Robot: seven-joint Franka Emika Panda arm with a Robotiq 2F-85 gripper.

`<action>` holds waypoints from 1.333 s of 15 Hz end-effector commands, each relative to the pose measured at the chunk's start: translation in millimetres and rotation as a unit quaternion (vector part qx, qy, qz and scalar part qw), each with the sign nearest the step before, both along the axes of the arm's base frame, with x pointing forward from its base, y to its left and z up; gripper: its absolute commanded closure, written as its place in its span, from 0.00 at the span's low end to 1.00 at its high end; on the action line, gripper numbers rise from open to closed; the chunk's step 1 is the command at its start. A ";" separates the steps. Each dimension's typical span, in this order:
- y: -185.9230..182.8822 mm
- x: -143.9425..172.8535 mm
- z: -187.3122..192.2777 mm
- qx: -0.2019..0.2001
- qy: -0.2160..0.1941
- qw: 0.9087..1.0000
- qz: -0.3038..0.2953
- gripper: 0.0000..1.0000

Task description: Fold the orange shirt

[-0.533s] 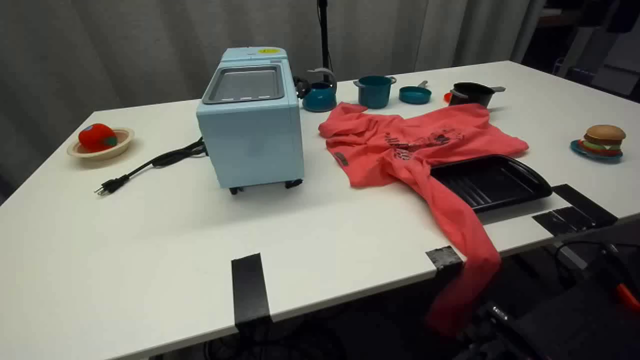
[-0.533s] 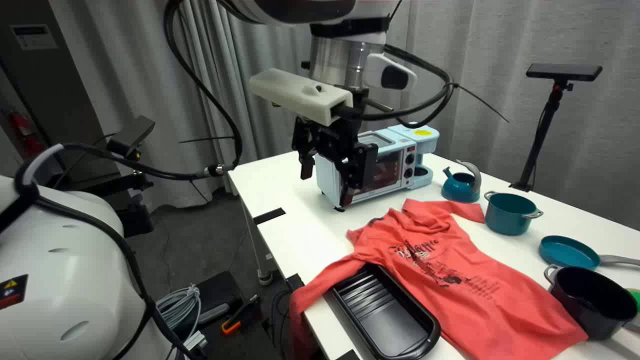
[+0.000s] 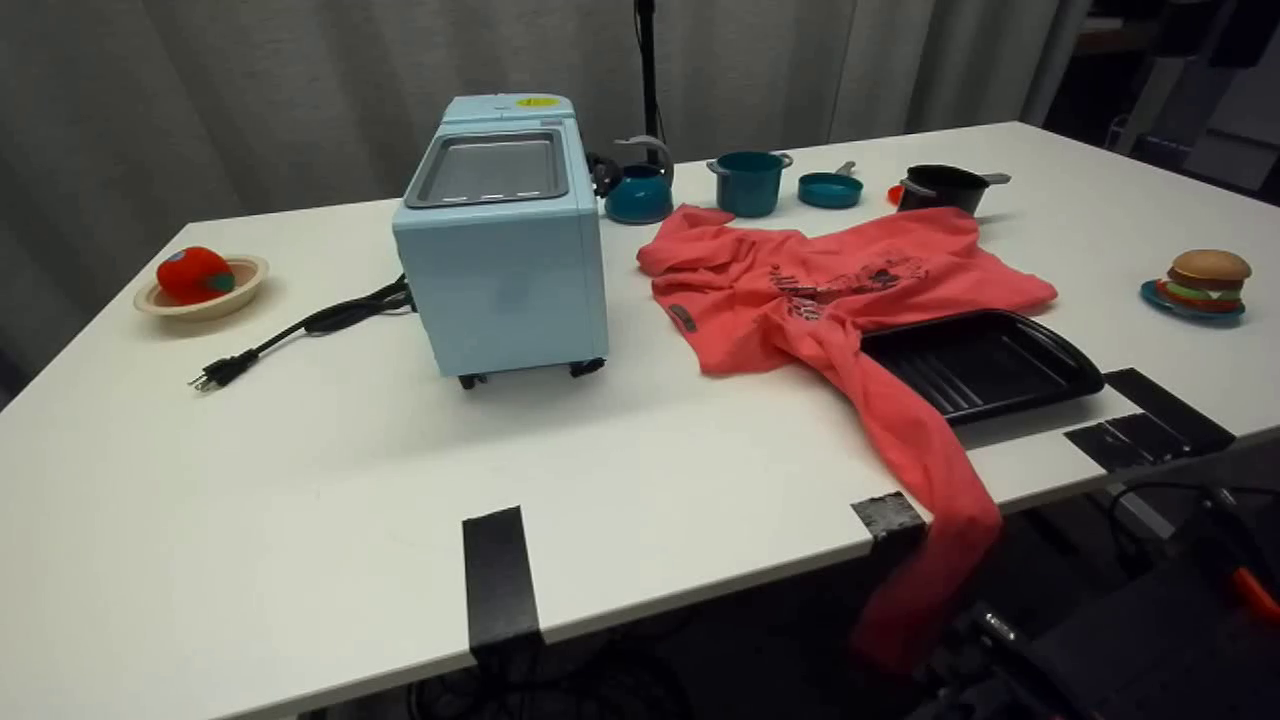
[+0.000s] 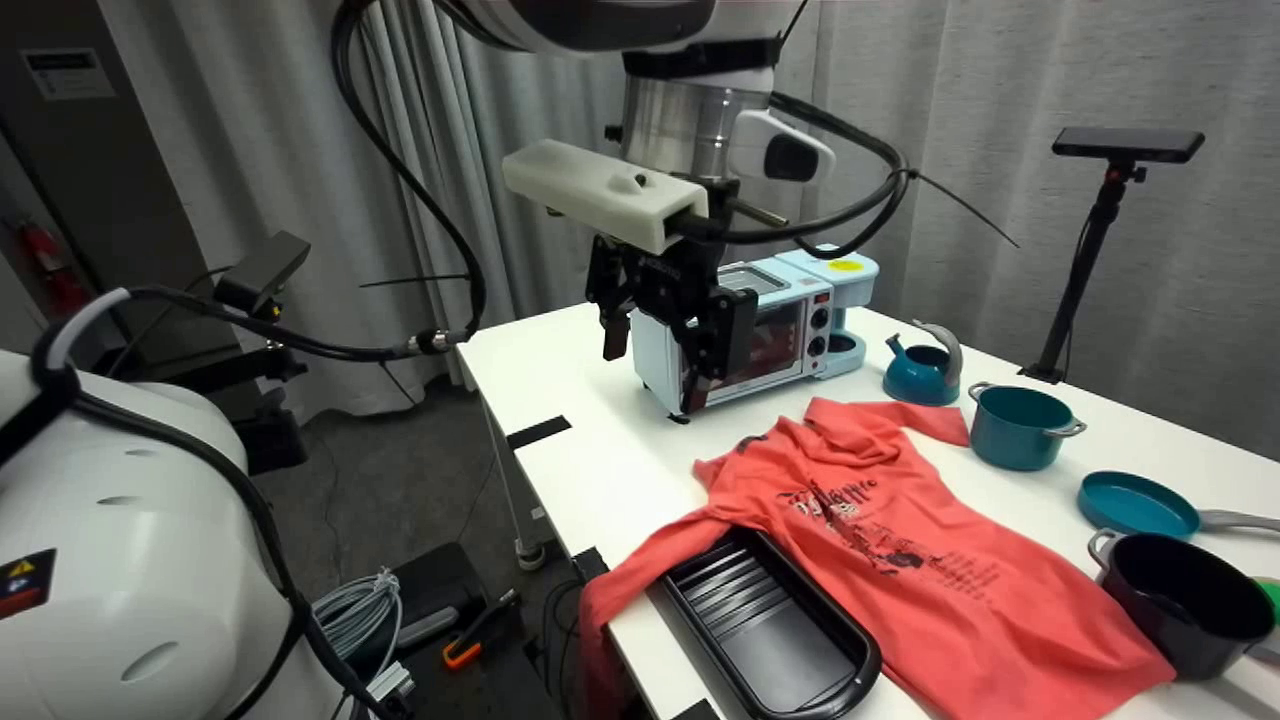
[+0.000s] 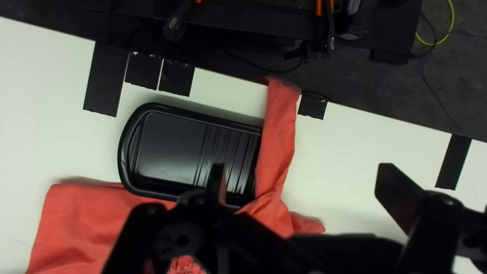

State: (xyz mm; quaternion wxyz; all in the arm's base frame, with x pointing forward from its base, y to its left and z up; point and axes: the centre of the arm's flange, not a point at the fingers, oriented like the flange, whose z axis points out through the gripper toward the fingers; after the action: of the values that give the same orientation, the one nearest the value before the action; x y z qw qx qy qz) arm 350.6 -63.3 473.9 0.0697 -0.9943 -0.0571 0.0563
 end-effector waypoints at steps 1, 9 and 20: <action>4.7 18.5 -11.9 -0.004 -0.024 1.000 0.002 0.00; 22.1 52.0 -51.2 -0.031 -0.046 0.998 0.015 0.00; 52.5 78.3 -113.2 -0.044 -0.028 0.997 0.064 0.00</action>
State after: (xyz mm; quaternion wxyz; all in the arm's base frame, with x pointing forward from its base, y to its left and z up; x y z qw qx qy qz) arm 416.2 -28.7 391.3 0.0255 -0.9951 -0.0919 0.0258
